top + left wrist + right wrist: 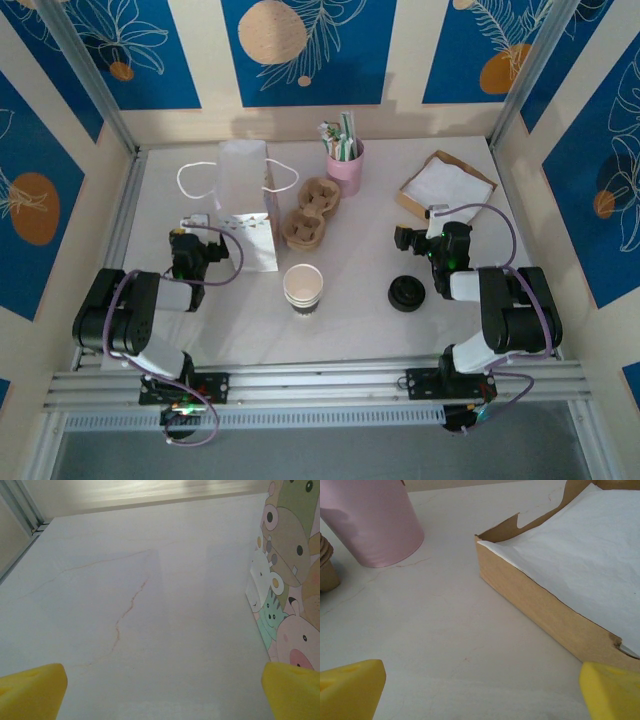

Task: Pack the takeout coffee

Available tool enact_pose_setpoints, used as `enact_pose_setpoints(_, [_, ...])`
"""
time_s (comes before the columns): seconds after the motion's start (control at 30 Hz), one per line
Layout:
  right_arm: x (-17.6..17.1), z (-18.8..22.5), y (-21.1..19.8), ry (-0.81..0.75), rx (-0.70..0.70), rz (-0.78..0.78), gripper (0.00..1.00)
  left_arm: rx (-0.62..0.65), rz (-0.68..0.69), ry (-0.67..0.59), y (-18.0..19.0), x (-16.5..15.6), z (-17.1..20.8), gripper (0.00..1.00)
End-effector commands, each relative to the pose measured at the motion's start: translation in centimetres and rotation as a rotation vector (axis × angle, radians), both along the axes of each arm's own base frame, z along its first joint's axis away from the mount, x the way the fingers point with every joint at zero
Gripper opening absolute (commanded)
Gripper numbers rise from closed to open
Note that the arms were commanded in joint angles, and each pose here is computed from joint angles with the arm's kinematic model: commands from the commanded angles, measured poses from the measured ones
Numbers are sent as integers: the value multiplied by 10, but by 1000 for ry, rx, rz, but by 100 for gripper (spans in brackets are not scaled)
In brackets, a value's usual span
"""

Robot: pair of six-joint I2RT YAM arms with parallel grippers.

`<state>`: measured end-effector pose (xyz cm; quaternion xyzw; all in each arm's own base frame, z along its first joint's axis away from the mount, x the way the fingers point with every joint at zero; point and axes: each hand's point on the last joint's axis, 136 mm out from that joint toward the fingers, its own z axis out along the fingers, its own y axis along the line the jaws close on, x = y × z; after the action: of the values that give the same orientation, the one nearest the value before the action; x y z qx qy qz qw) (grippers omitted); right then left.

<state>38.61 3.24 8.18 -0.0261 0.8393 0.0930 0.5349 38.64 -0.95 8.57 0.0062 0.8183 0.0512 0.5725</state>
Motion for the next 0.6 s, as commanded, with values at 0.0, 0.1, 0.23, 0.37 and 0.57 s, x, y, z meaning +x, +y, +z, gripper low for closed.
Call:
enact_pose_setpoints(0.0, [10,12,1,-41,14,4,99,10,14,-34,4,7,9,100])
enact_pose_setpoints(0.1, [10,13,1,-42,13,5,99,10,14,-34,4,7,9,100])
enact_pose_setpoints(0.23, [10,12,0,-40,14,4,99,10,14,-34,4,7,9,100])
enact_pose_setpoints(0.37, [10,12,0,-39,14,4,99,13,19,-41,5,6,10,100])
enact_pose_setpoints(0.57, [10,15,2,-46,8,13,99,6,62,-140,12,-12,22,100])
